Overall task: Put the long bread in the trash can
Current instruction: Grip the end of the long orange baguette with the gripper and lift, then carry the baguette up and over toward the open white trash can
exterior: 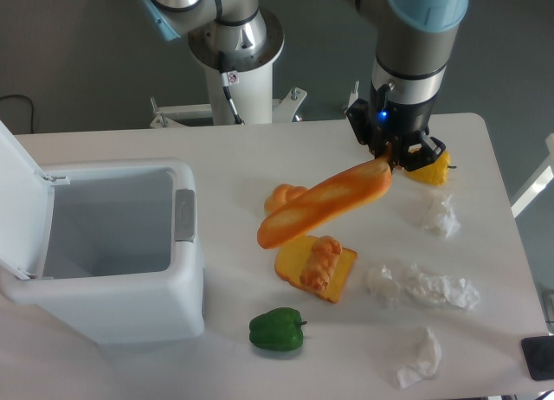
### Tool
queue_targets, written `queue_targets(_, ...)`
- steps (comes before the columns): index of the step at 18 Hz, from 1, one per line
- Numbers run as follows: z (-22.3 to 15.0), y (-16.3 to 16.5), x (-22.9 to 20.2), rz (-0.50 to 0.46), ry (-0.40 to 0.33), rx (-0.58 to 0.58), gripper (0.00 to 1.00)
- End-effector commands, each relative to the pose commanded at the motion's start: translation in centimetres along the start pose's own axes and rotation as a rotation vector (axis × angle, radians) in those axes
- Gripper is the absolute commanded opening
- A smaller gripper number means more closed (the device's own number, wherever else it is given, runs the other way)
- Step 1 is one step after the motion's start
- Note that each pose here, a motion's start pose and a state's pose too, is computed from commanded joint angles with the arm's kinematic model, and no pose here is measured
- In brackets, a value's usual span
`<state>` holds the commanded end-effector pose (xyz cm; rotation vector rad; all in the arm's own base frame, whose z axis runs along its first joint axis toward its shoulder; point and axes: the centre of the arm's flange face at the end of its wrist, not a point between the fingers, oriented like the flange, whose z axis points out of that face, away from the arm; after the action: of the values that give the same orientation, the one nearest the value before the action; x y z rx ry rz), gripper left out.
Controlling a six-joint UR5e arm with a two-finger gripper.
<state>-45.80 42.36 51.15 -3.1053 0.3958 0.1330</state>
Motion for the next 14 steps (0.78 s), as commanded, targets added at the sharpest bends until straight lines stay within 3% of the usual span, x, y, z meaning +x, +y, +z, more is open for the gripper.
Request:
queue_targets(9,-2.9,1.0,1.2,-0.012,-0.041,0.016,0.02)
queue_targets(12,-7.1,1.7,3.5,-0.026,-0.104,0.048,0.02)
queue_targets(14,-8.9,1.7,4.8,-0.029,-0.108,0.105,0.02)
